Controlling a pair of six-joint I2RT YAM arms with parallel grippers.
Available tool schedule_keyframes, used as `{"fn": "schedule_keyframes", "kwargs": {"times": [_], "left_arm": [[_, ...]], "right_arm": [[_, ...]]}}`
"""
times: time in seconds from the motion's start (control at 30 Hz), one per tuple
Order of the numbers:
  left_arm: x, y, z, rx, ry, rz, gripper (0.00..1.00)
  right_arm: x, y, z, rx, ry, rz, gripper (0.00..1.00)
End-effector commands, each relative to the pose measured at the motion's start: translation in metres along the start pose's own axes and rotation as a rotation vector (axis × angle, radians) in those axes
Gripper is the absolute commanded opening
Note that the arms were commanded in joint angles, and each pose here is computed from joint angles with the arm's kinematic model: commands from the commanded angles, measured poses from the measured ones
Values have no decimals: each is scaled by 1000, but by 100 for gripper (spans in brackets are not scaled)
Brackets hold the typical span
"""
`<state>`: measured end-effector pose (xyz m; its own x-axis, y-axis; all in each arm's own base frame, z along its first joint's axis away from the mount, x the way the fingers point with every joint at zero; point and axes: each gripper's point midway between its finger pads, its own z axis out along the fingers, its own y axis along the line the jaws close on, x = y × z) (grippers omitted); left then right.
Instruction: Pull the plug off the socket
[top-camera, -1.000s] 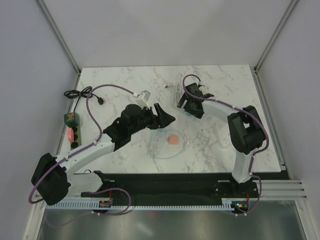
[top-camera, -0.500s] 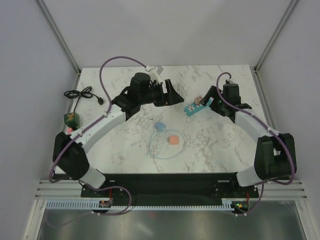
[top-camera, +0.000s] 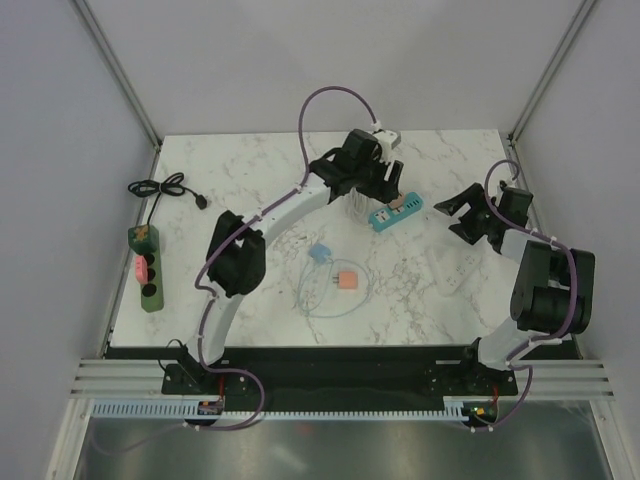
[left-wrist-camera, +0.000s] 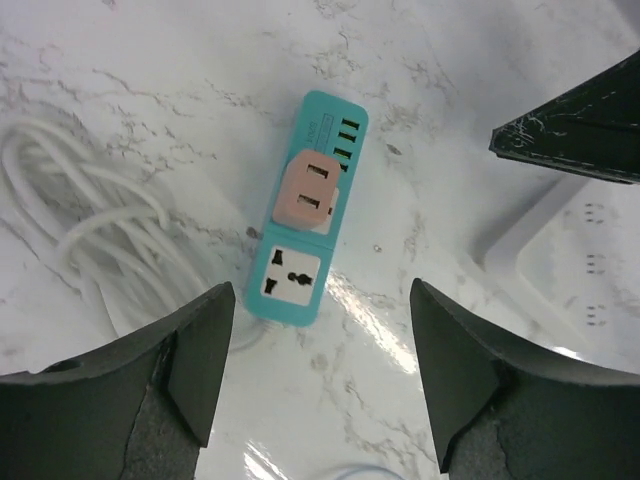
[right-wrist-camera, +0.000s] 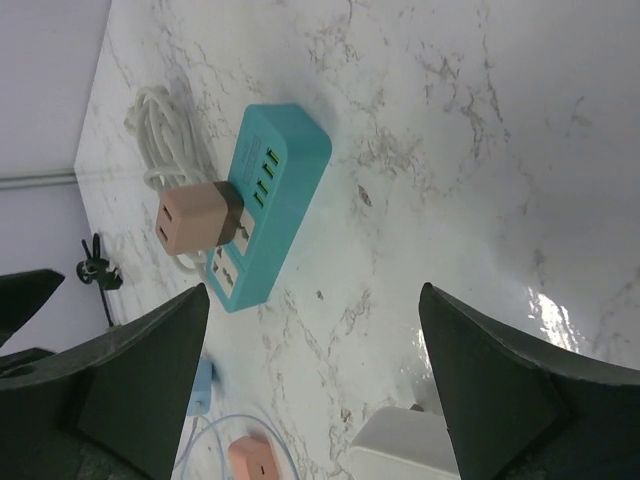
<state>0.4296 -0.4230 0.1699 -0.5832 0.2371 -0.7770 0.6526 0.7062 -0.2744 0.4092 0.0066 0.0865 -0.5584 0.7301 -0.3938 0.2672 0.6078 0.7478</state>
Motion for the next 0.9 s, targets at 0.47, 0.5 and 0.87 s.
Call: {"fn": "schedule_keyframes", "kwargs": {"times": [0.47,0.5,0.87], "left_arm": [[1,16,100,-123,-98,357,77],[3,17,103,-125,-94,350,75],[4,-3,114,-28,-133,306,40]], "right_arm": [[9,30,-5,-193,-1,-34,93],[9,30,-5,-197,-1,-36,93],[14,18,11,-176,29,-7,93]]}}
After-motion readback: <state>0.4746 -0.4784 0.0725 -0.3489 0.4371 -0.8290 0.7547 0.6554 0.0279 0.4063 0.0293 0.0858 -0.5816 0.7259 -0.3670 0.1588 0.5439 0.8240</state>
